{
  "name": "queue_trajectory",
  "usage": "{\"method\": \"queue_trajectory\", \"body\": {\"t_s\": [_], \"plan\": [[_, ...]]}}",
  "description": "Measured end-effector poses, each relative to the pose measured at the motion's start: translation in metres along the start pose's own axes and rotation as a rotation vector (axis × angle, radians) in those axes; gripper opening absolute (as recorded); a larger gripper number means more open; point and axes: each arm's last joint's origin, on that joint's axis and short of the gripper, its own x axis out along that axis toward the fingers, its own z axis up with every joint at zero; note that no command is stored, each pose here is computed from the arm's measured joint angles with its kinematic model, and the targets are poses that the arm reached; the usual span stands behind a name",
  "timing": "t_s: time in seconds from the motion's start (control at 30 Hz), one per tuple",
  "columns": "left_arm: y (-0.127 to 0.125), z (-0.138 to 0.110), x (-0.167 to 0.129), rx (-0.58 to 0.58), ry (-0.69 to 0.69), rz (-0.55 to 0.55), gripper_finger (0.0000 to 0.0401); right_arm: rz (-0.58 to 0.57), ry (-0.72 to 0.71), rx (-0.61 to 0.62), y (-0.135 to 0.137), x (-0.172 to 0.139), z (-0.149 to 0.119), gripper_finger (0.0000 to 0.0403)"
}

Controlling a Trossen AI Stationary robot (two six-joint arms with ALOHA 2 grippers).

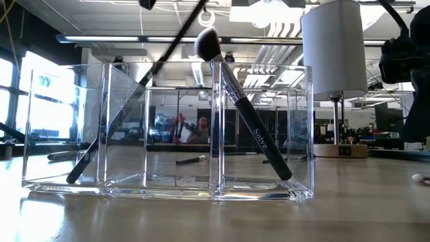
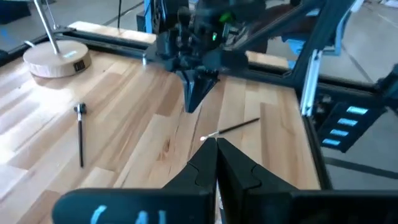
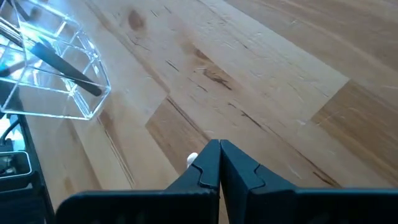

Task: Put items in baskets/containers
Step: Put the black eyeshadow brush into the transparent organizer, then put the black brow brush into the transparent organizer

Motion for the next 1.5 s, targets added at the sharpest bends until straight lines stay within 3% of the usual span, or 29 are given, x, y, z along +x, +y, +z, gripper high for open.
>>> {"method": "queue_trajectory", "body": {"t_s": [0.53, 0.77, 1.13, 1.33, 1.5], "plan": [[0.002, -0.019, 0.007, 0.029, 0.101, 0.026, 0.0001, 0.024, 0.036, -0.029, 0.002, 0.000, -0.001, 0.0000], [0.001, -0.021, 0.007, 0.019, 0.146, -0.023, 0.0003, 0.024, 0.034, -0.044, 0.002, 0.000, -0.001, 0.0000], [0.002, -0.021, 0.007, 0.022, 0.146, -0.022, 0.0081, 0.019, -0.014, -0.048, 0.002, 0.000, 0.001, 0.0000], [0.019, 0.006, -0.004, -0.026, 0.101, 0.030, 0.0092, 0.017, -0.039, -0.047, 0.002, 0.000, 0.002, 0.0000], [0.059, 0.035, -0.016, -0.047, 0.172, 0.064, 0.0082, 0.021, -0.088, -0.042, 0.003, 0.000, 0.003, 0.0000]]}}
